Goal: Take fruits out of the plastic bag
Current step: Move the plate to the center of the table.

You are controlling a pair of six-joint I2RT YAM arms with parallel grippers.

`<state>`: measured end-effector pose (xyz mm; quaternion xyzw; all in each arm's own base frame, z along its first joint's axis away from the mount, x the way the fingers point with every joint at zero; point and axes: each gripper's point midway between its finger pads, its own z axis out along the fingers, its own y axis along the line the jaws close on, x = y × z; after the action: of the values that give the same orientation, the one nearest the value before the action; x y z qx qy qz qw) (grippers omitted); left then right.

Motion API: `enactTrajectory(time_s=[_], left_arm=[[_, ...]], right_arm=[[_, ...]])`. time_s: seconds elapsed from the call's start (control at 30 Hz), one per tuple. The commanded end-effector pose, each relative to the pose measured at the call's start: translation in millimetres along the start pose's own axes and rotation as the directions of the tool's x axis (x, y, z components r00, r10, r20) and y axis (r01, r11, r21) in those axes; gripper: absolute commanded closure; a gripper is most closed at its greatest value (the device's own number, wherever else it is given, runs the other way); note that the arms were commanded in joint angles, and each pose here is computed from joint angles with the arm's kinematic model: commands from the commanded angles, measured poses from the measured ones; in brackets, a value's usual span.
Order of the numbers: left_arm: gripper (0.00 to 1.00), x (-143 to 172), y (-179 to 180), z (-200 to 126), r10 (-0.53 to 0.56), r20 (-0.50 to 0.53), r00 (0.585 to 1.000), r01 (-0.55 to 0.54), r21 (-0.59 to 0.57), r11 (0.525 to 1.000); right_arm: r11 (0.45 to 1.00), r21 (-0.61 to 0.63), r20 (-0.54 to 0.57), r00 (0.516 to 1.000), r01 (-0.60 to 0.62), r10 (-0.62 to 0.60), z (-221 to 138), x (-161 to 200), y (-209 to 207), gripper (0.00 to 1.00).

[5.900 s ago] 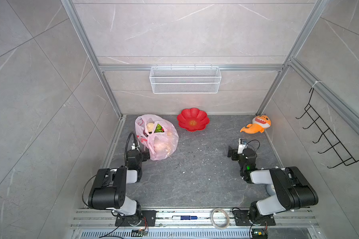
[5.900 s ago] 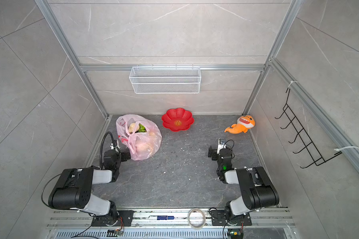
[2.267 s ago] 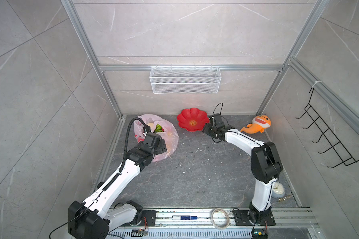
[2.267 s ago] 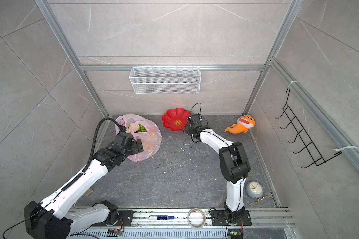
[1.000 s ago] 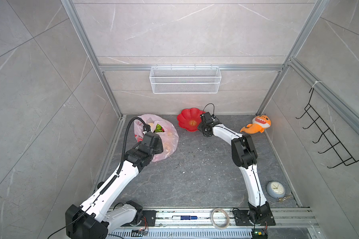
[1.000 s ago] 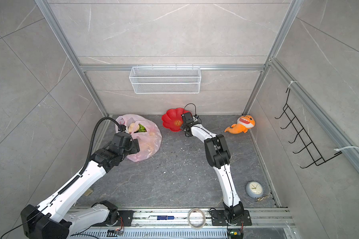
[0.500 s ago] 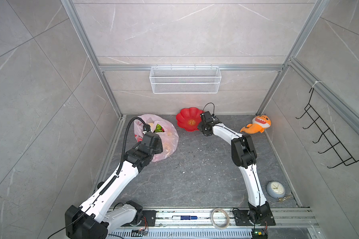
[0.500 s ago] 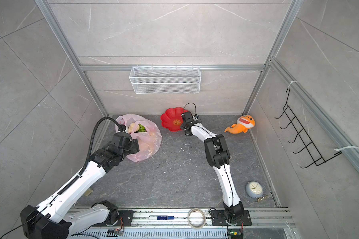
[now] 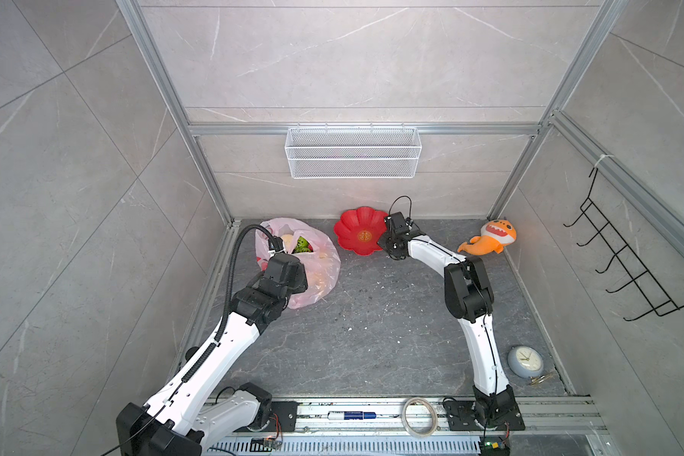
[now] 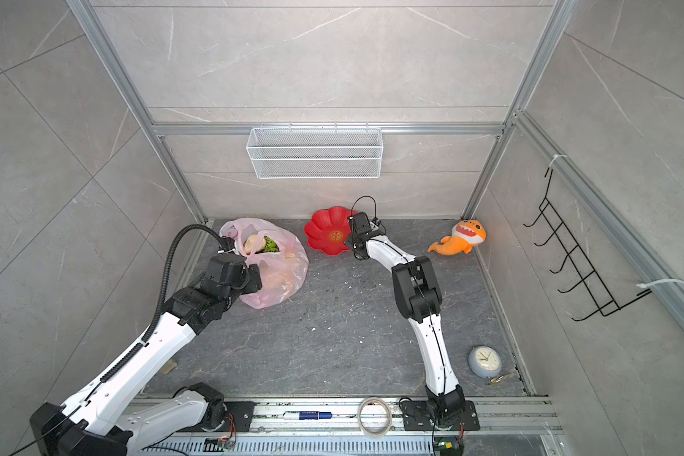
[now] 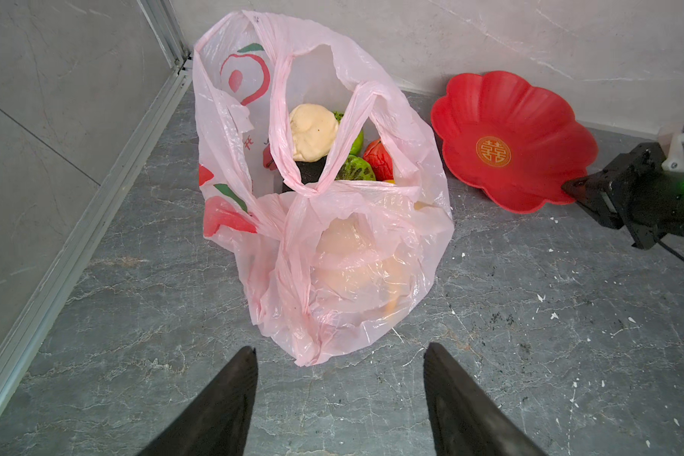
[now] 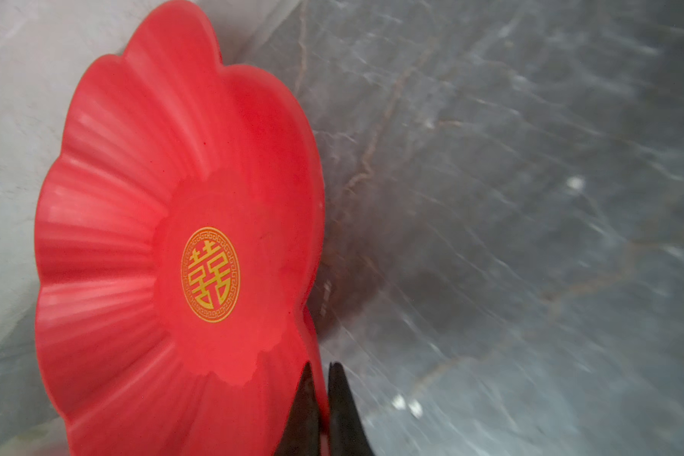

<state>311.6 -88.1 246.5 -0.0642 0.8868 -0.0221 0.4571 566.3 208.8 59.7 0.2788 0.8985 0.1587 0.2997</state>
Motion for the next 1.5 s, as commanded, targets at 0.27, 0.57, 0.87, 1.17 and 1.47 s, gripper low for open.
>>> enactTrajectory(time_s=[0.27, 0.57, 0.87, 1.17, 1.47], left_arm=[[0.30, -10.5, 14.8, -24.3, 0.000, 0.069, 0.998, 0.001, -0.021, 1.000], [0.29, -3.5, 8.4, -22.4, -0.039, 0.001, 0.999, 0.039, 0.000, 0.999], [0.29, 7.5, 8.6, -18.7, -0.098, -0.077, 0.992, 0.096, -0.029, 0.995], [0.27, 24.4, 26.4, -23.7, -0.175, -0.169, 0.970, 0.149, -0.158, 0.976], [0.21, 26.2, 42.3, -1.8, -0.328, -0.199, 0.923, 0.285, -0.219, 0.933]], right_arm=[[0.987, 0.136, -0.088, 0.993, 0.087, -0.076, -99.1, 33.9, -102.0, 1.00], [0.978, 0.193, -0.168, 0.985, 0.079, -0.046, -168.3, 94.4, -184.7, 1.00], [0.969, 0.232, -0.200, 0.979, 0.086, -0.039, -189.4, 123.3, -225.4, 0.98], [0.965, 0.227, -0.175, 0.980, 0.135, -0.096, -198.7, 106.5, -214.0, 0.68], [0.946, 0.249, -0.125, 0.975, 0.209, -0.182, -225.7, 85.4, -211.9, 0.55]])
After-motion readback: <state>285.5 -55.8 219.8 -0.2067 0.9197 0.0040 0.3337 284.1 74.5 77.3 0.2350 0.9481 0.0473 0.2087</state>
